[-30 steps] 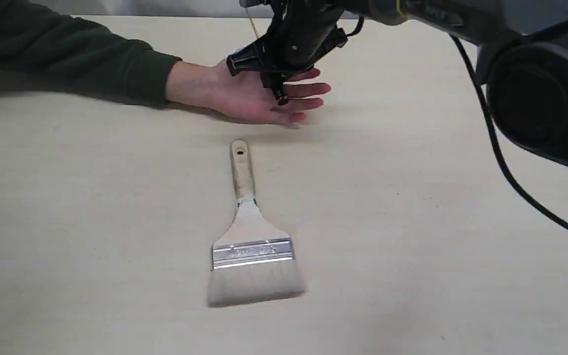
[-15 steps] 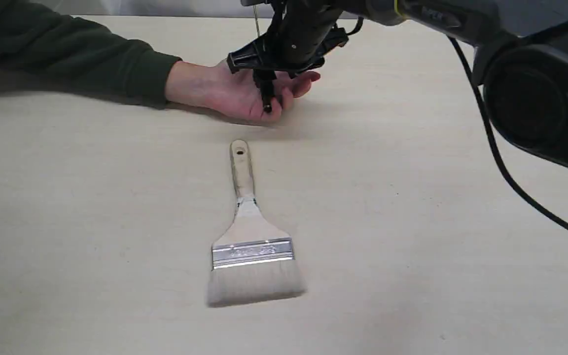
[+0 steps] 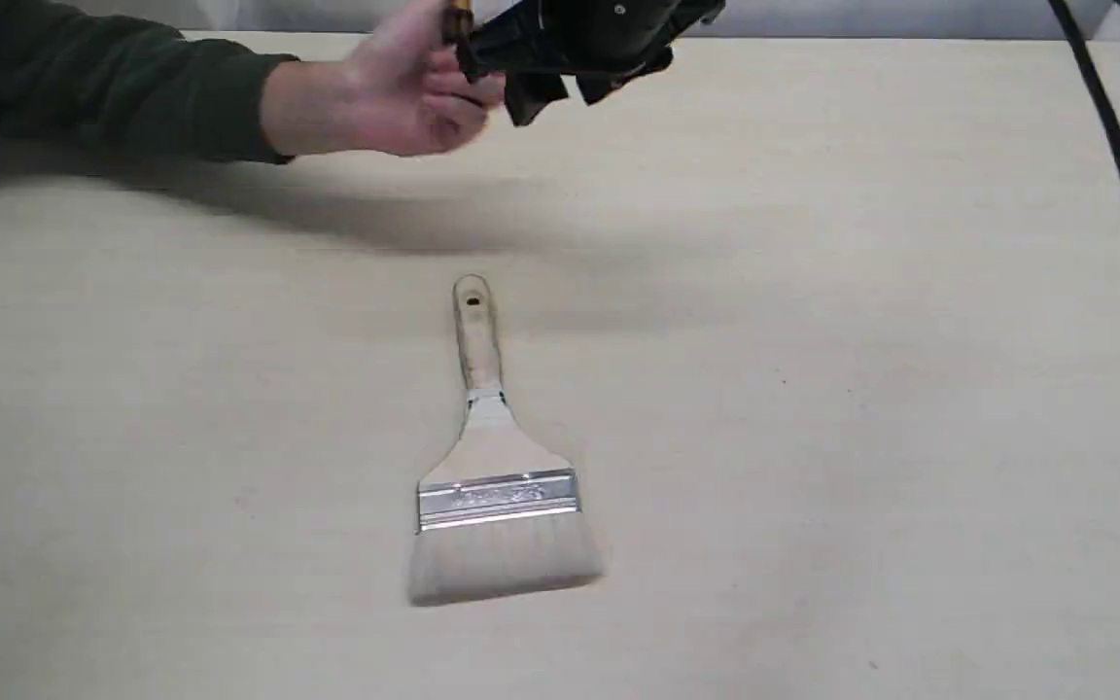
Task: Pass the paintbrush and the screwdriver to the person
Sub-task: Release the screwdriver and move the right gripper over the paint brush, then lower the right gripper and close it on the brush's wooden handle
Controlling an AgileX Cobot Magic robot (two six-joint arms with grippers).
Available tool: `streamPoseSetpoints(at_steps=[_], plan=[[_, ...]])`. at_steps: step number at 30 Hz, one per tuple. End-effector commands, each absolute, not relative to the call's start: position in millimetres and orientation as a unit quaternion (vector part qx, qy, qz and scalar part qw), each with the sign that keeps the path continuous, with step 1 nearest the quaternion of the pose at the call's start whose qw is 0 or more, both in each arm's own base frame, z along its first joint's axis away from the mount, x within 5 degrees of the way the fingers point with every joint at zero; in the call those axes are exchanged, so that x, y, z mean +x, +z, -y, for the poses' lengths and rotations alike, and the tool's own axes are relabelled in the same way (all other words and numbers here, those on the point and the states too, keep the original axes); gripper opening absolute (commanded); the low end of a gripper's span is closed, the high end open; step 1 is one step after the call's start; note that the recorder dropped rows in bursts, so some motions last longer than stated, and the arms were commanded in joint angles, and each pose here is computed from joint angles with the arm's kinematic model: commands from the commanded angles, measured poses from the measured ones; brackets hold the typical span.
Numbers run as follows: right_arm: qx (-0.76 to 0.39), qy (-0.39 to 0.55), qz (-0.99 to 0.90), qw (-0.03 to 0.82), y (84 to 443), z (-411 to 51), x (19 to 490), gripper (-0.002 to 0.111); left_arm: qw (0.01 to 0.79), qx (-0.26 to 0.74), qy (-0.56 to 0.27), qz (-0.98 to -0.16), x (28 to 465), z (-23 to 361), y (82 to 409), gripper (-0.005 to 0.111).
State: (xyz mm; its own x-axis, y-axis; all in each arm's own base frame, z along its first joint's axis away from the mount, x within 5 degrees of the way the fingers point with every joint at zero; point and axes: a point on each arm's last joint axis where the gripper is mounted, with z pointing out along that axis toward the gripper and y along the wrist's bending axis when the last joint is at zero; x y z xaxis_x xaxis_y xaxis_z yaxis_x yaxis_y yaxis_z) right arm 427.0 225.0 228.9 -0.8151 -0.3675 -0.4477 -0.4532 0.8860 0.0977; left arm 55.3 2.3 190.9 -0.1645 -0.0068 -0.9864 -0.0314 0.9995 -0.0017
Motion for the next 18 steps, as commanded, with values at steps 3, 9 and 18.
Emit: streamPoseSetpoints(at_steps=[3,9,18], plan=[[-0.244,0.138,-0.948,0.149,211,-229,396,0.054,0.647,-0.014,0.006,-0.763,55,-2,190,0.0],[-0.274,0.127,-0.948,0.098,181,-245,369,0.054,0.647,-0.014,0.006,-0.763,55,-2,190,0.0],[-0.272,0.125,-0.953,0.05,157,-261,357,0.055,0.647,-0.014,0.006,-0.763,55,-2,190,0.0]])
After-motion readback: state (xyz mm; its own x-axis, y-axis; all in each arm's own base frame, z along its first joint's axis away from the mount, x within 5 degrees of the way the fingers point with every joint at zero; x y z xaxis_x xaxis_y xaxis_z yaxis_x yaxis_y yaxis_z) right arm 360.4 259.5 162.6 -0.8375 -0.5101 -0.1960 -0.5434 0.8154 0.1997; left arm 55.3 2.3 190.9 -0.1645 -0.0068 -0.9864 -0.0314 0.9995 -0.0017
